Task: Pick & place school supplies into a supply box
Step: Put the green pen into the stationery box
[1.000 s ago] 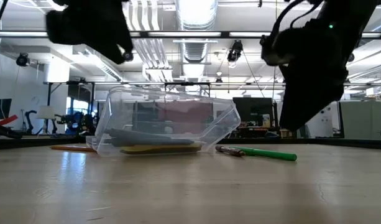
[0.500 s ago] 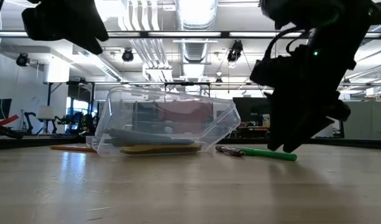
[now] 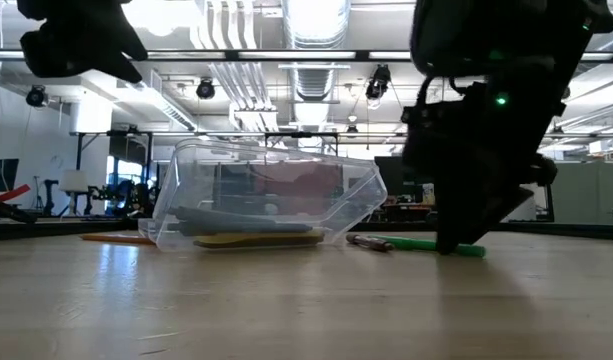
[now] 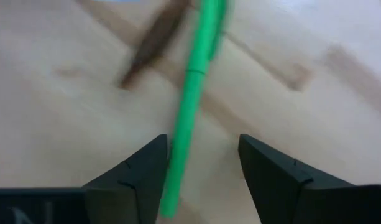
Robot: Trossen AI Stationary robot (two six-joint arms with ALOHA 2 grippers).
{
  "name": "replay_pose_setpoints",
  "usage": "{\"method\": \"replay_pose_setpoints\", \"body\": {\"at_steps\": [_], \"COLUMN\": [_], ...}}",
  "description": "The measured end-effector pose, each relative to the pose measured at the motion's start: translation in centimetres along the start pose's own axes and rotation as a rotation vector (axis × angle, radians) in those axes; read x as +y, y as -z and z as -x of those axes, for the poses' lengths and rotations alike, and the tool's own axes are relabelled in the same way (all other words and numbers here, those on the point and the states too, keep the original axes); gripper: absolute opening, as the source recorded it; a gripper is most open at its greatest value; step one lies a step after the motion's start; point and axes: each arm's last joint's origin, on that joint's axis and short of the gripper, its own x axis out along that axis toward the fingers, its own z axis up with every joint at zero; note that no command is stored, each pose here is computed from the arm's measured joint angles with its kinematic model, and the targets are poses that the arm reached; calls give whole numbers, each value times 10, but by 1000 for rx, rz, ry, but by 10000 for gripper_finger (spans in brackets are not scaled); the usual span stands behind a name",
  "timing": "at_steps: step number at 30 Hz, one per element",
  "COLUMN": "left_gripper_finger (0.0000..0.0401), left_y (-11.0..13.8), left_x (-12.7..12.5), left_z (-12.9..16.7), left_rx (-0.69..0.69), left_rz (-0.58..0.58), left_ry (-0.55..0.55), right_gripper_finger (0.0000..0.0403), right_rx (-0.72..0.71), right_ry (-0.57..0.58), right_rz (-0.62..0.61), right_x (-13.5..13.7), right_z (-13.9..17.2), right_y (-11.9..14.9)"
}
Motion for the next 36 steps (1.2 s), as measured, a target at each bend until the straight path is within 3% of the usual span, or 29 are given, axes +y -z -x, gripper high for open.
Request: {"method": "replay_pose_setpoints", "body": {"at_steps": [4, 11, 19, 21, 24, 28, 36], "left_gripper_finger": [127, 127, 127, 127, 127, 127, 127], "left_y": [4, 11, 10, 10, 10, 10, 6], "left_x": [9, 15, 14, 14, 14, 14, 13], "left_z": [-1, -7, -6, -6, -6, -7, -7], "left_rx": [-14, -10, -12, -12, -12, -14, -99], "left_rz": [25, 16, -12, -21, -27, -26, -3], "left_ry": [32, 21, 26, 25, 25, 26, 6], "right_gripper_finger": [134, 23, 20, 20, 19, 19, 18], "right_rx": [23, 81, 51, -8, -145, -274, -378], "right_ry": [30, 56, 75, 111, 62, -53, -189], "right_rz": [17, -141, -351, -400, -487, -396, 102], "right_x": [-5, -11, -19, -28, -35, -40, -34], "right_z": [-1, -4, 12, 22, 44, 68, 85], "right_y": [1, 6, 3, 2, -10, -28, -102]}}
